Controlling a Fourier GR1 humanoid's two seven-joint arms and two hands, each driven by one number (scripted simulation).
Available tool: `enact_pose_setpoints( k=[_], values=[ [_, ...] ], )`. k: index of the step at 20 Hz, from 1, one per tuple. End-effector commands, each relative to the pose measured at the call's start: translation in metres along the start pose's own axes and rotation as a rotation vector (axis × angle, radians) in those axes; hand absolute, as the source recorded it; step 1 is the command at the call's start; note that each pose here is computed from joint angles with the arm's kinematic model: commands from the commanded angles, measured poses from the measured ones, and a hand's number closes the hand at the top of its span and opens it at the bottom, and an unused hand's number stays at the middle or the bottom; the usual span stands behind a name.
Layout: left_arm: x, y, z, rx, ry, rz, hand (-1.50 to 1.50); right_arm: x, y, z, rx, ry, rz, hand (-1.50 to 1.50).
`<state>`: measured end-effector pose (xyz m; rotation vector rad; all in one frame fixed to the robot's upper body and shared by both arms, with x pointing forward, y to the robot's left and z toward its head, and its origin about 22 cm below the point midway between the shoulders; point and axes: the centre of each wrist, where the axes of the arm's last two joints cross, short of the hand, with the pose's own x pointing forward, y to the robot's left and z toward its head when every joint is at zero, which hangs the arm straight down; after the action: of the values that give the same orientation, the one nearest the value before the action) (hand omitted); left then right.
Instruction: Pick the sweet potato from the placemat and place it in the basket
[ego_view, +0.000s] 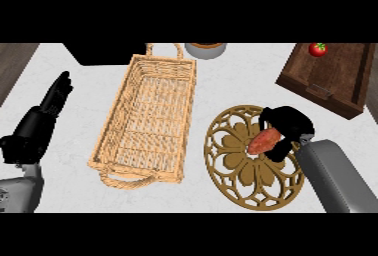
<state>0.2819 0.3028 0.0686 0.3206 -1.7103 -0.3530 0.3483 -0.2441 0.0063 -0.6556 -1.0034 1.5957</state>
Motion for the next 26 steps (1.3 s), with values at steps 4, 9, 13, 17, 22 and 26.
enact_pose_setpoints(
  k=[4,9,13,17,22,26],
  values=[
    [0.011,-0.004,-0.006,-0.015,-0.020,0.002,0.00,-0.027,0.004,0.009,-0.293,0.400,-0.092,1.50],
    [0.010,0.009,0.001,-0.012,-0.004,-0.013,0.00,-0.019,-0.040,0.033,-0.639,0.315,-0.277,1.50],
    [-0.001,0.009,0.004,-0.008,0.009,-0.009,0.00,0.021,-0.091,0.043,-0.856,0.067,-0.524,1.50],
    [0.005,-0.010,0.002,-0.023,-0.008,-0.001,0.00,0.045,-0.148,0.074,-0.926,-0.101,-0.606,1.50],
    [-0.007,0.000,-0.004,-0.015,-0.022,-0.005,0.00,0.104,-0.203,0.115,-0.920,-0.207,-0.580,1.50],
    [-0.003,-0.013,-0.009,-0.021,-0.004,0.011,0.00,0.138,-0.228,0.132,-0.862,-0.267,-0.641,1.50]
  ],
)
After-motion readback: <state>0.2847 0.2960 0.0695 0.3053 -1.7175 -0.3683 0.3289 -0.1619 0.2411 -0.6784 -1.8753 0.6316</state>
